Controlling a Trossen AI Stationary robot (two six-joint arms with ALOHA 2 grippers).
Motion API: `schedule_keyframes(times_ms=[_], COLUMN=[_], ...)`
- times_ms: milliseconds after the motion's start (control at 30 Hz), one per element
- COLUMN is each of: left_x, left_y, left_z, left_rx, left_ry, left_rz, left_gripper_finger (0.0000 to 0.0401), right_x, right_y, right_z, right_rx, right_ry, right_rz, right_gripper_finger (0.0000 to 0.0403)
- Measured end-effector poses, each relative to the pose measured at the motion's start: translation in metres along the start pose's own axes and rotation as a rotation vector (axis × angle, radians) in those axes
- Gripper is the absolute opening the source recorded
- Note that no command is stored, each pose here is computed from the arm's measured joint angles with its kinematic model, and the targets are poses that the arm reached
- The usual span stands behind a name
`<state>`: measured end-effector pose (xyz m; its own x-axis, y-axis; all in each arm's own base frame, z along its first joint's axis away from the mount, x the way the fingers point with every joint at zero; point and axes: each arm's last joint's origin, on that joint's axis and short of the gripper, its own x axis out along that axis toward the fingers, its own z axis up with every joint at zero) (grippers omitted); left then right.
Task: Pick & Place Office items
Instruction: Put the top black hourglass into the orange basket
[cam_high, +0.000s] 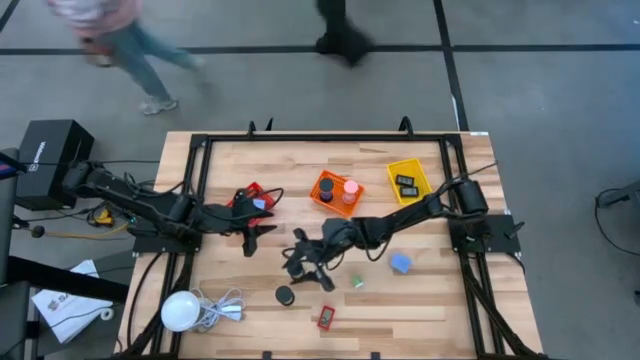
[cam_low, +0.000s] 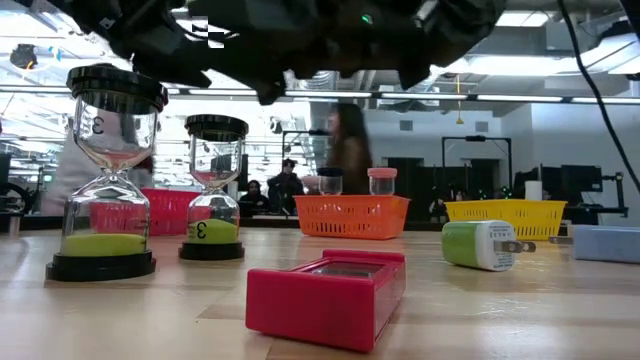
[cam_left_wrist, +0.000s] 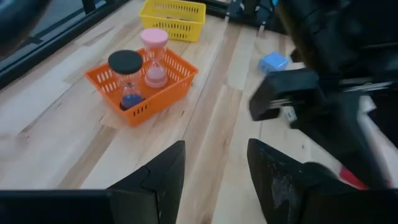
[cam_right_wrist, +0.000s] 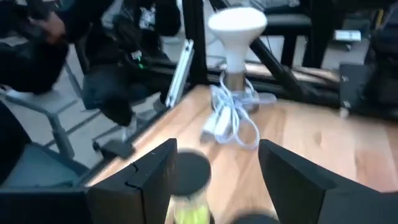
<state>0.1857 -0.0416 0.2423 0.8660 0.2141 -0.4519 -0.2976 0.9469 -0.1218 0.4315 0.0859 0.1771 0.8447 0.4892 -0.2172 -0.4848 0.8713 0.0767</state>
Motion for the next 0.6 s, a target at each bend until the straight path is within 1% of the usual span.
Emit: schedule_keyframes(times_ms=[133,200,267,433,600], left_x=[0.001,0.0,0.0,0.0,0.0], left_y=[0.003,0.004,0.004,0.003,0.003], left_z=[-0.008,-0.01,-0.009,-0.007,-0.007], left_rx=[0.005,0.003,-0.003,-0.012,-0.013], left_ry=[0.014,0.013,0.006,-0.01,-0.012], left_rz=[0.009,0.009,0.006,-0.002,-0.002], left_gripper_finger=[0.0168,0.0168,0.0168,0.0168,0.0168], right_x=[0.005,0.01,0.01,0.014,0.013], right_y=[-0.002,-0.005,-0.007,-0.01,-0.009], right_z=[-0.007,-0.008,-0.012,-0.017,-0.014], right_rx=[0.02,0.018,0.029,0.023,0.022], right_ry=[0.056,0.051,0.076,0.081,0.078], right_rz=[-0.003,-0.009,-0.016,-0.018,-0.017], right_gripper_finger=[0.0211,0.0214,0.0222,0.0251,0.0265])
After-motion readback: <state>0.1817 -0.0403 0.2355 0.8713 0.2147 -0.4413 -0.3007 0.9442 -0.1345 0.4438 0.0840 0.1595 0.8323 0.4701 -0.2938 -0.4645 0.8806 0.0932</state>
